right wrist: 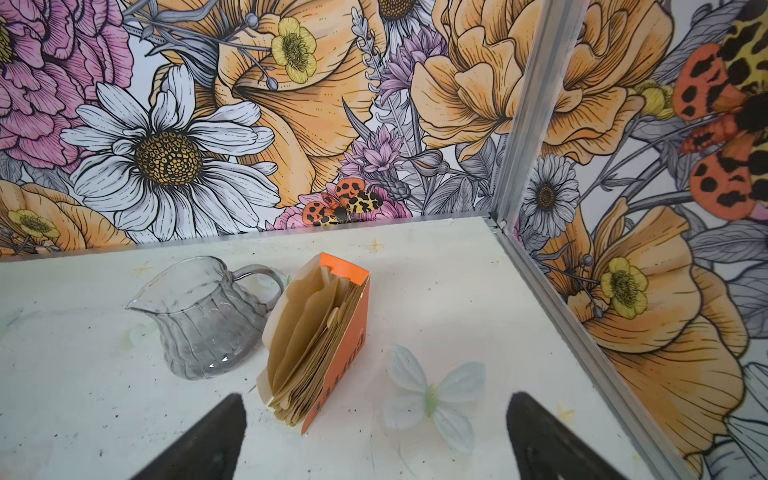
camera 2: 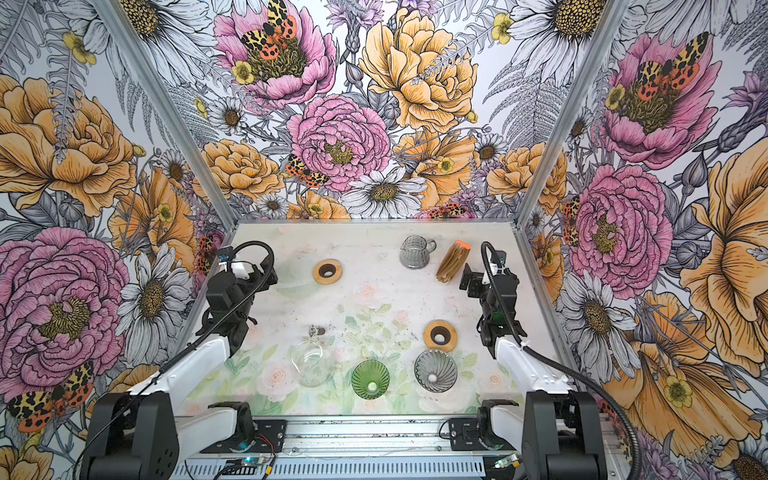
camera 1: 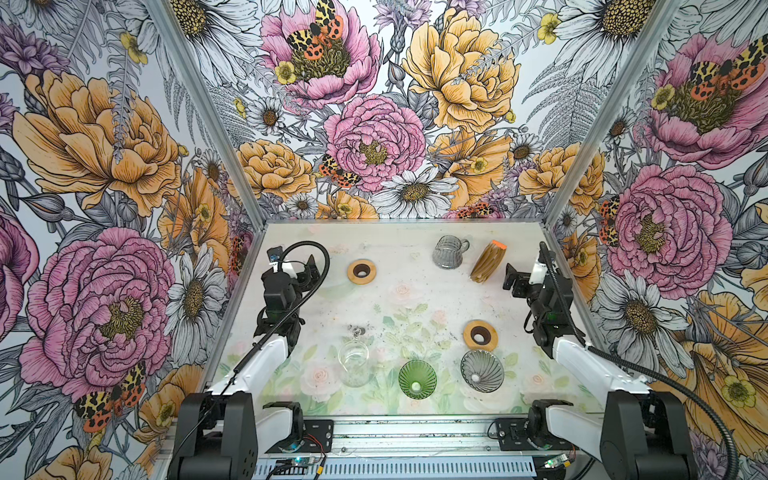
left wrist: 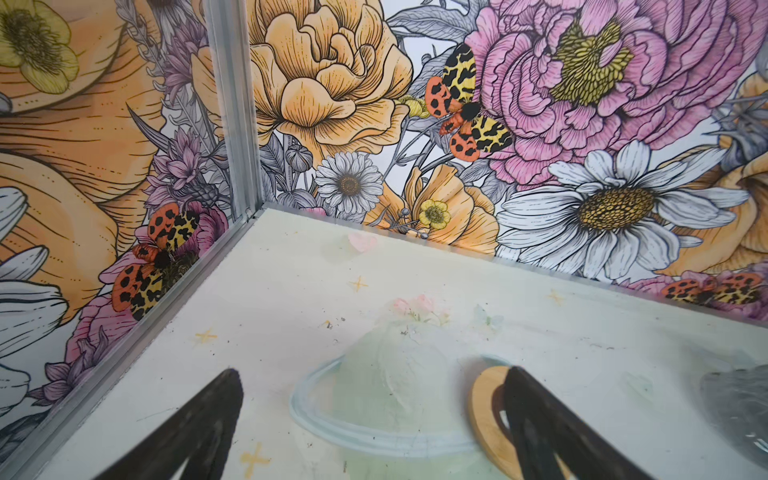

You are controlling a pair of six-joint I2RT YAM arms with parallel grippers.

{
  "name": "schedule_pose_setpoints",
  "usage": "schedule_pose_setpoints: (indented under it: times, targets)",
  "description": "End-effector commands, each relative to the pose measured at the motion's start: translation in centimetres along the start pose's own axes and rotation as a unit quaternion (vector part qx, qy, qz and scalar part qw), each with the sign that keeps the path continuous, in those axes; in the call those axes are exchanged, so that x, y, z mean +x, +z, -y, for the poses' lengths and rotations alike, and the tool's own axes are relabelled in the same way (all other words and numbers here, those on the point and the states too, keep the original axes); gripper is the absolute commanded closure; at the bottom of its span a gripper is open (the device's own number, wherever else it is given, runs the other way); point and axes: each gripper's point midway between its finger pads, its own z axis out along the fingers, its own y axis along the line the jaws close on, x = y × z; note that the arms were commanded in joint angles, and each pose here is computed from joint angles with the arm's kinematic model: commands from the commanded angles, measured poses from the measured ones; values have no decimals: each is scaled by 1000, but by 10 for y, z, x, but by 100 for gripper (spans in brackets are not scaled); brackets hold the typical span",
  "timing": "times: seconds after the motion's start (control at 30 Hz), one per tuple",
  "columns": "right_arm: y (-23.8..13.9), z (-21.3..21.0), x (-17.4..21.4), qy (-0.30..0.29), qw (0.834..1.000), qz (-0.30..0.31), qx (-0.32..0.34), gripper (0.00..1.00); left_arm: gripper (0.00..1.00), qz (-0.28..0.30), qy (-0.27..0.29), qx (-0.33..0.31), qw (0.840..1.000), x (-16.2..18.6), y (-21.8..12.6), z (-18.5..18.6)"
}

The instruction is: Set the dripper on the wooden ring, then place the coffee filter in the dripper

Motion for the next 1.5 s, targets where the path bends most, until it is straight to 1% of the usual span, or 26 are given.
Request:
schedule_pose_setpoints:
  times: [0.0,0.03,0.07,0.17,0.2,0.27,0.4,0.47,0.53,0.6,0.7,0.77,0.9,1.03,1.17,1.2,1.23,1.27,1.33,1.4,1.47]
  targets:
    - [-12,-3,-8,28,999,-27,12,1,1,-55,-32,-21,998,4,-8,8]
    - [-14,-7,-12,36,999,-30,8,0,1,-61,-41,-26,997,0,-9,12]
    - [-17,-12,-15,45,998,-35,-1,1,1,-74,-42,-11,996,0,-11,23]
    - [-24,-27,-24,62,996,-59,-20,1,1,-109,-23,10,994,1,-18,48]
    - [-25,-28,-26,63,996,-64,-16,0,1,-114,-19,15,993,0,-19,53]
    - [-27,-27,-24,98,992,-82,1,1,1,-133,-31,29,990,-1,-23,64]
    - [-28,-44,-13,125,985,-122,-13,0,1,-185,-35,65,980,9,-37,82]
    - [-31,-60,-9,120,983,-138,-34,0,1,-209,-32,81,974,13,-48,87]
    - [-35,-72,-5,111,981,-152,-39,0,1,-230,-40,77,969,14,-59,85]
    - [-40,-89,-4,107,979,-163,-65,0,1,-254,-44,79,963,17,-71,84]
    - [-49,-117,6,104,970,-197,-98,1,1,-292,-59,72,952,28,-91,79]
    - [-55,-137,12,92,965,-215,-121,0,1,-311,-64,71,946,35,-104,78]
    - [-68,-172,21,64,955,-240,-165,1,1,-357,-70,43,931,49,-128,65]
    - [-81,-205,27,57,943,-257,-205,1,1,-410,-80,39,908,61,-151,62]
    - [-90,-229,31,50,935,-267,-228,0,1,-464,-100,44,879,80,-170,66]
    - [-91,-233,33,47,934,-269,-232,1,2,-470,-101,41,876,83,-173,66]
    - [-92,-238,35,41,933,-271,-236,1,7,-477,-101,39,872,86,-176,67]
    - [-92,-241,36,37,933,-271,-236,1,10,-483,-100,37,869,89,-179,67]
    - [-94,-246,37,35,930,-275,-242,0,11,-497,-93,36,862,94,-184,69]
    - [-97,-250,35,36,928,-274,-249,0,16,-510,-87,33,855,101,-189,70]
    - [-100,-251,32,40,927,-273,-256,1,18,-518,-84,32,850,108,-193,72]
